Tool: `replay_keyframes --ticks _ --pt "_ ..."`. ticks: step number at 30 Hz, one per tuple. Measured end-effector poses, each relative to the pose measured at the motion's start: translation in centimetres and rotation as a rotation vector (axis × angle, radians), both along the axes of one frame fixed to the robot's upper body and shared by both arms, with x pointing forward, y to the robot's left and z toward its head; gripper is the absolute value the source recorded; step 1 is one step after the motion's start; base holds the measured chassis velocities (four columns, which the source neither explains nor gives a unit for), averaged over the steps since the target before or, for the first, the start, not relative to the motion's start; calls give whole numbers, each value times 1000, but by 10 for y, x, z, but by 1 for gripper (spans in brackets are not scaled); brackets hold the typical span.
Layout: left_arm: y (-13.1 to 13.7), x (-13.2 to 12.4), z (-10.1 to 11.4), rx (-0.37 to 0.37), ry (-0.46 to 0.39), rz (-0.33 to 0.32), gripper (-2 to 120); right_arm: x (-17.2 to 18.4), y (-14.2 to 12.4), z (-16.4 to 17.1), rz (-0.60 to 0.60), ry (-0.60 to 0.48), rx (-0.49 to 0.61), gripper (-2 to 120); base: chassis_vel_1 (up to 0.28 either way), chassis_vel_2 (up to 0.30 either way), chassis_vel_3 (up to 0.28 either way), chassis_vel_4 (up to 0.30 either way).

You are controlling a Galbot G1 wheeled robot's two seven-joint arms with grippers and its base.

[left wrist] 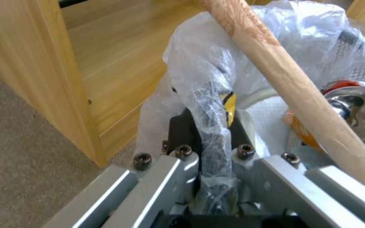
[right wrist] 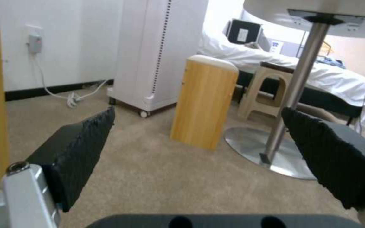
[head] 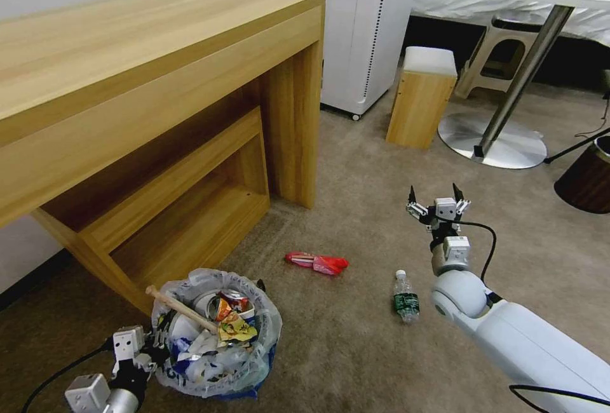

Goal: Pick up the trash bin and place the garbage on the floor into it.

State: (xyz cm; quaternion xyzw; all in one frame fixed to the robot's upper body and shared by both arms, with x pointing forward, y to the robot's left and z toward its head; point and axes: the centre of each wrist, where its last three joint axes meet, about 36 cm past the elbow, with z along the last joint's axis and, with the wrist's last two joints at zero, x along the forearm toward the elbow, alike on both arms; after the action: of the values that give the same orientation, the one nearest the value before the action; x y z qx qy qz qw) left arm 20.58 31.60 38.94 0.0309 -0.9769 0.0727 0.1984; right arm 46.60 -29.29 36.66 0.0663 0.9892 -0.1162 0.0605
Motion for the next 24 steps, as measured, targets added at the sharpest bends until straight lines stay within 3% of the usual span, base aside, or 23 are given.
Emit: replay_keyframes --ticks 24 --pt "-1 -3 1 3 -4 1 3 -6 -8 -12 31 -53 13 100 0 0 0 0"
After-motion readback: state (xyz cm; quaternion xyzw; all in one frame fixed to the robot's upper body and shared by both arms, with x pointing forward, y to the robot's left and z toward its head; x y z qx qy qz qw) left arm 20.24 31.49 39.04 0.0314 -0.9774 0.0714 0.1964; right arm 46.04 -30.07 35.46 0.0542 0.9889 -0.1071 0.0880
